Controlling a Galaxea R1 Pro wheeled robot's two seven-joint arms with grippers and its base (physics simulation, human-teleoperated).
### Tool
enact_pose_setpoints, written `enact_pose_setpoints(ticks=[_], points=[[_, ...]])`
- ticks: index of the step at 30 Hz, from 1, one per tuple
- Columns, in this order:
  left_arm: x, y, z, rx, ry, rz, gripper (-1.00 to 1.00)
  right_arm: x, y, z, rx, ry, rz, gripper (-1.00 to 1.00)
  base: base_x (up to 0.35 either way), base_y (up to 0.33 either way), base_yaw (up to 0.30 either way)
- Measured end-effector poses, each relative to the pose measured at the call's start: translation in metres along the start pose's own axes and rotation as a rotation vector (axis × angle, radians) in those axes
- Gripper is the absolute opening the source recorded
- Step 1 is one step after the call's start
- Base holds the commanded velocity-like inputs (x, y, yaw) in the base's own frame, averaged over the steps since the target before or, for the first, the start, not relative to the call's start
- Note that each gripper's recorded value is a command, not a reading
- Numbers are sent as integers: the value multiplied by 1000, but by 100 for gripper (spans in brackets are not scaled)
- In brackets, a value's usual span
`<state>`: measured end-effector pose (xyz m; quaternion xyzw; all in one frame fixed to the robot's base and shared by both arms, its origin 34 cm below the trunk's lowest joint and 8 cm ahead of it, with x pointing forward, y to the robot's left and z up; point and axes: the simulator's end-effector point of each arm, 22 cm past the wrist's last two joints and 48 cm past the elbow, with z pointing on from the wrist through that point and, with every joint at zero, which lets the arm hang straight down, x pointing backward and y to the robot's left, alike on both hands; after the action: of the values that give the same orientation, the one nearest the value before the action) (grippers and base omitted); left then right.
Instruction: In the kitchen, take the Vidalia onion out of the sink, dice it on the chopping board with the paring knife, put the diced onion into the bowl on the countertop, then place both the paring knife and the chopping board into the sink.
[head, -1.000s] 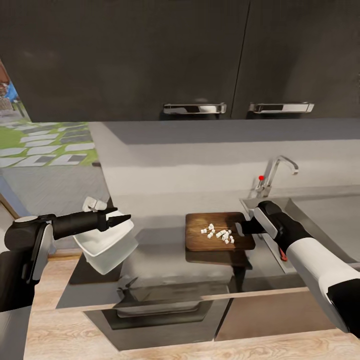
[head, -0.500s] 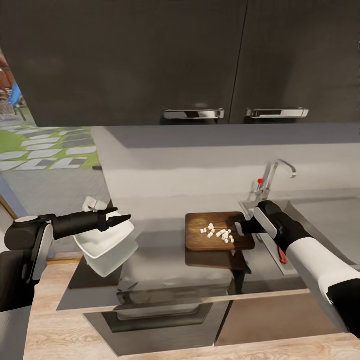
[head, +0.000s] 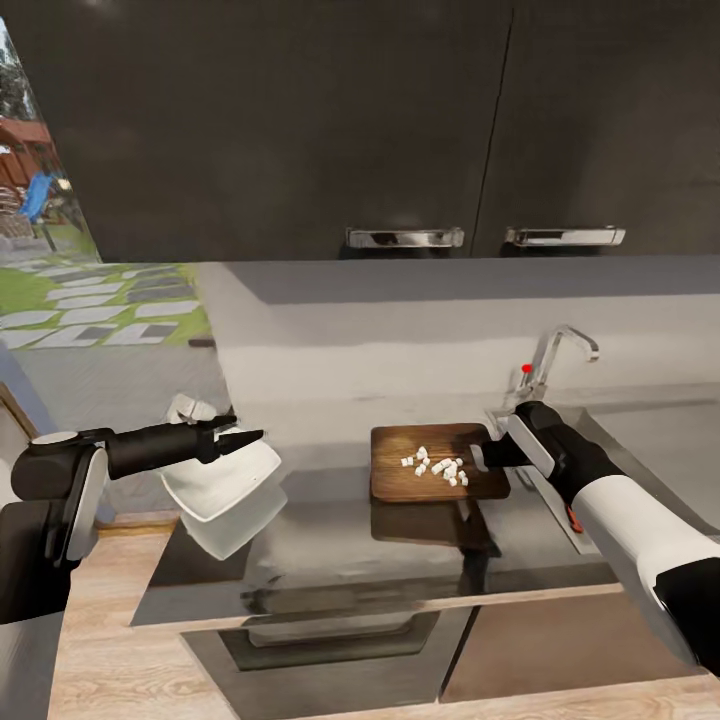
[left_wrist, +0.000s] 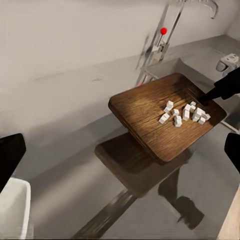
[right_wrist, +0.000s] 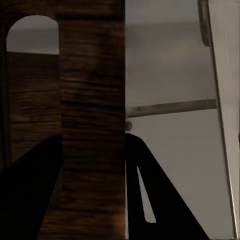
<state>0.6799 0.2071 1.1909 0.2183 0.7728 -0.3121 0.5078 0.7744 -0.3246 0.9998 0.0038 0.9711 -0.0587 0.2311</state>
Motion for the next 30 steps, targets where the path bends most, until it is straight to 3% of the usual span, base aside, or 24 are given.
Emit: enact_pose_setpoints(ticks=[22, 30], points=[[-14, -14, -7, 9, -19, 27, 100, -10, -3, -20, 3, -34, 4, -100, 0, 263, 0], [-15, -17, -7, 13, -19, 33, 100, -12, -3, -24, 0, -40, 9, -100, 0, 69, 0]])
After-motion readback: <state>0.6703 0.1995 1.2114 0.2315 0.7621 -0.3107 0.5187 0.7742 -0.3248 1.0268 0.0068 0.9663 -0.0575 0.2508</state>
